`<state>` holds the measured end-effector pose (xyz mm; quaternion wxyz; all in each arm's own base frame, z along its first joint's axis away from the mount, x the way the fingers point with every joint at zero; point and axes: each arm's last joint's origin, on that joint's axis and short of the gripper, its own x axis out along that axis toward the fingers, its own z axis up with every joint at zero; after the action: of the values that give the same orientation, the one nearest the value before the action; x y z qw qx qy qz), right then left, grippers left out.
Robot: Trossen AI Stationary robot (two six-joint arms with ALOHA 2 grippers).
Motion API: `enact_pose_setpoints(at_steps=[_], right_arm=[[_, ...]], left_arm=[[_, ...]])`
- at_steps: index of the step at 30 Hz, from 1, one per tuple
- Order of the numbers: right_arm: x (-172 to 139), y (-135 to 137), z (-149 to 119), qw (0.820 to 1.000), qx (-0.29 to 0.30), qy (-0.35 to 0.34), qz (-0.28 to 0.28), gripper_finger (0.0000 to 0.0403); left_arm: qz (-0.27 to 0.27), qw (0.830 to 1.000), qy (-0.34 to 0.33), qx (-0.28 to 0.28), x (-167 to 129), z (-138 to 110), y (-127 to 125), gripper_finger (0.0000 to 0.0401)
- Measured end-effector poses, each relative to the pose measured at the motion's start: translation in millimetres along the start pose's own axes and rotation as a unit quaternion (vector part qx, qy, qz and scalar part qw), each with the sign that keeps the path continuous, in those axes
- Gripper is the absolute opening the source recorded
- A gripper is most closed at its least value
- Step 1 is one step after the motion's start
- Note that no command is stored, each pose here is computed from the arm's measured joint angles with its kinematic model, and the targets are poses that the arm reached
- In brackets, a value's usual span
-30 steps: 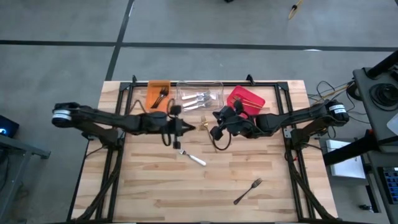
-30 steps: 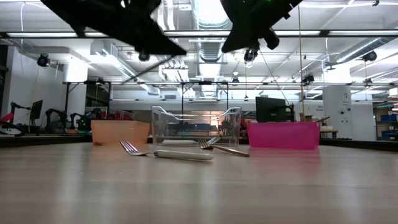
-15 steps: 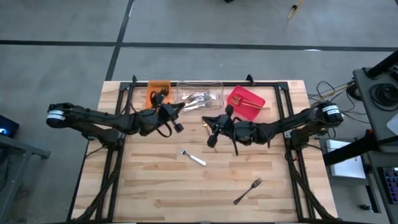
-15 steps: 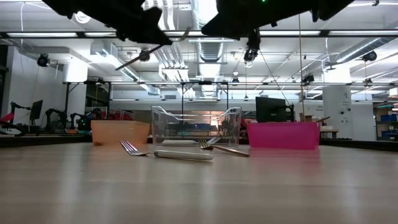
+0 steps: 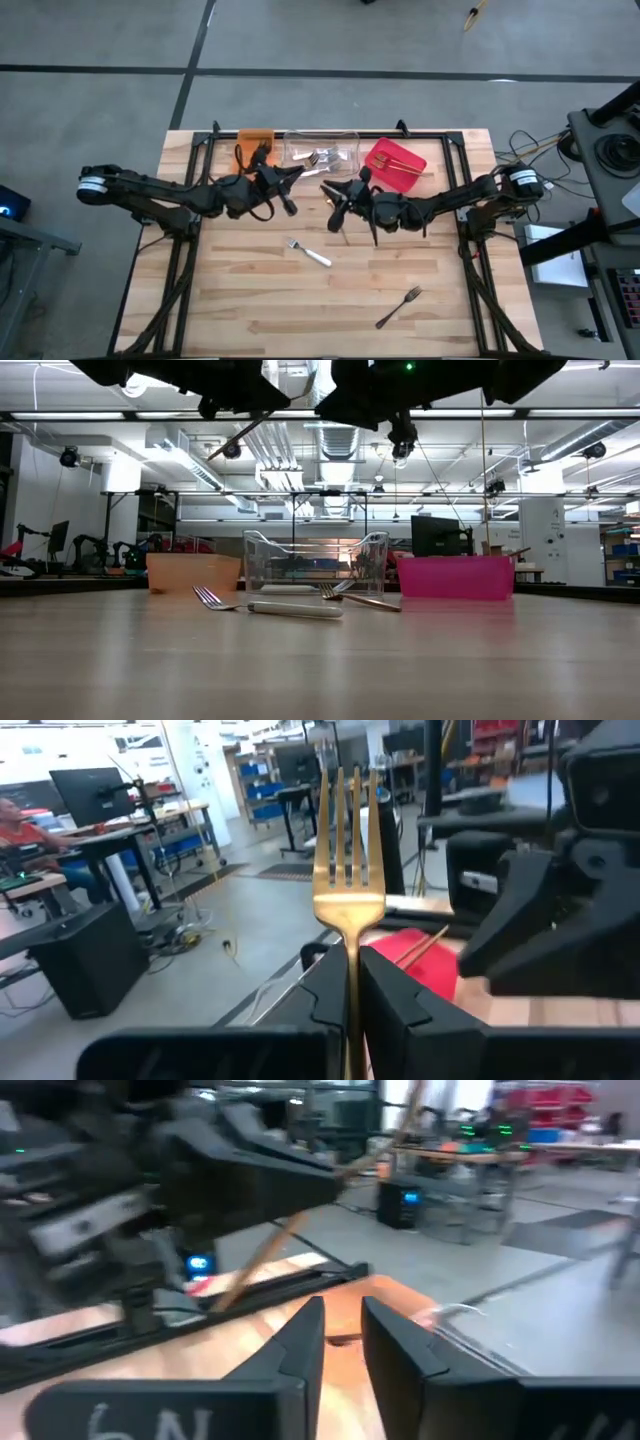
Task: Sort silverware by color (type)
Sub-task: Put the gold fork into the red bin
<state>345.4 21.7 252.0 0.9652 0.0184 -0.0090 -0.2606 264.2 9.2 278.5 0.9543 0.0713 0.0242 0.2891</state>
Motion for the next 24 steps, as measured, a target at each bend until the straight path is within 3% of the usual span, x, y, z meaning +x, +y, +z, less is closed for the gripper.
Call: enact_pose_setpoints(at_steps=[5,13,19,24], right_arm=[[1,4,-2,0.999,0.012,0.003,0.053,0.0104],[13,17,-19,0.991,0.021,-0.033,0.129,0.0168],[19,23,-17,0.990,0.006,-0.051,0.129,0.0194],[21,25,-11,0.990,-0.018,-0.062,0.127,0.0198]], left_arm=[[0.001,0.998,-0.043,-0.047,1,8,0,0.0000],[-0.107,0.983,-0.122,-0.086,8,12,-12,0.0000],[-0.172,0.971,-0.148,-0.081,11,10,-19,0.0000],[-0.193,0.966,-0.153,-0.079,14,7,-23,0.0000]])
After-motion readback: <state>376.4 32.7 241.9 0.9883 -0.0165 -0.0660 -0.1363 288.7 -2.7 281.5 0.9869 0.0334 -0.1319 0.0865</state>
